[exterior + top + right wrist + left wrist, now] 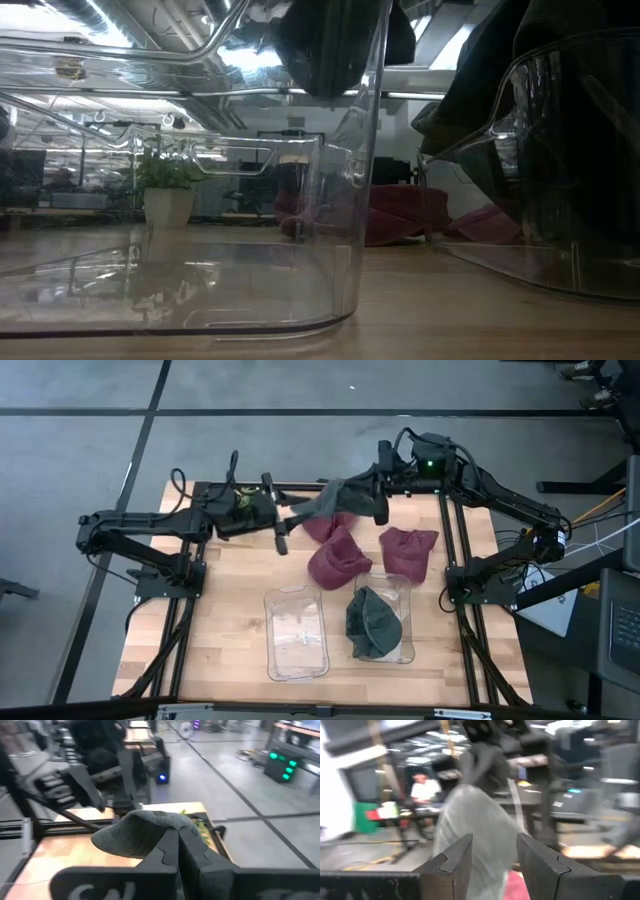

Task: Pick & Place hat
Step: Put the black cap into the right transparent bin

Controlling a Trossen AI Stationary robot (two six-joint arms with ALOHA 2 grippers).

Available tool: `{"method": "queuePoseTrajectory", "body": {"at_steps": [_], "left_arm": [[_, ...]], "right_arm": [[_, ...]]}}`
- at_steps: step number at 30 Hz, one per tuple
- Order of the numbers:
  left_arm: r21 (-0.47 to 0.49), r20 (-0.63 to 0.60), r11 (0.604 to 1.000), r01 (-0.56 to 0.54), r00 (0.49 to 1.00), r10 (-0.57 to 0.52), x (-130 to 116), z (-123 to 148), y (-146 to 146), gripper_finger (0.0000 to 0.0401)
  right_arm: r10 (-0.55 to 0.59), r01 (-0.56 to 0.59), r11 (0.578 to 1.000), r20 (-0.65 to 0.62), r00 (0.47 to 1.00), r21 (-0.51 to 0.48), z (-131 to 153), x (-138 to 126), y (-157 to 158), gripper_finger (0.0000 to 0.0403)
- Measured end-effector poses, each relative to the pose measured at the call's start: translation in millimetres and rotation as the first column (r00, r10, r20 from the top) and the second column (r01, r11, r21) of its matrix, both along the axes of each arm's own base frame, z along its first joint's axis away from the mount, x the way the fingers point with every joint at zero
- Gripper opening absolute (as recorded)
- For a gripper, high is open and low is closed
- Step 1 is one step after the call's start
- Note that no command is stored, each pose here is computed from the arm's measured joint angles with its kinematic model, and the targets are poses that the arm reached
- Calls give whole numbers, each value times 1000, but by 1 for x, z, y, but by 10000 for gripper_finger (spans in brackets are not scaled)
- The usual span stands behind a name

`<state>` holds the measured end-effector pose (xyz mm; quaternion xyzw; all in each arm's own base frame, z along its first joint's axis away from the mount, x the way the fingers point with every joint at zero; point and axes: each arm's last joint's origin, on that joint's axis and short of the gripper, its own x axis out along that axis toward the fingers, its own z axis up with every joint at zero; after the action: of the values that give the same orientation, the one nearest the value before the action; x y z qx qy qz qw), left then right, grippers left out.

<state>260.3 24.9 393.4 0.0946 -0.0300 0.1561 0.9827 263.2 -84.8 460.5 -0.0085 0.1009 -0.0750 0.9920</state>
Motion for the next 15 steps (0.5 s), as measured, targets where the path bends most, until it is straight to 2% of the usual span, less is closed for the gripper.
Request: {"method": "queuePoseTrajectory", "body": {"at_steps": [2,5,9,15], "left_arm": [[13,33,998,-62,998,61,5,4,-3,148],[52,62,996,-76,995,72,14,8,-9,148],[78,28,993,-90,996,88,32,8,-15,148],[79,-69,974,-211,974,216,61,-5,-16,148]], "right_arm": [[-34,35,999,-13,999,4,-1,0,-1,0],[-83,83,997,-44,996,1,-4,-1,-2,0],[-133,133,991,-86,987,-4,-8,-3,-3,0],[-173,173,985,-130,976,-13,-12,-4,-4,0]]}}
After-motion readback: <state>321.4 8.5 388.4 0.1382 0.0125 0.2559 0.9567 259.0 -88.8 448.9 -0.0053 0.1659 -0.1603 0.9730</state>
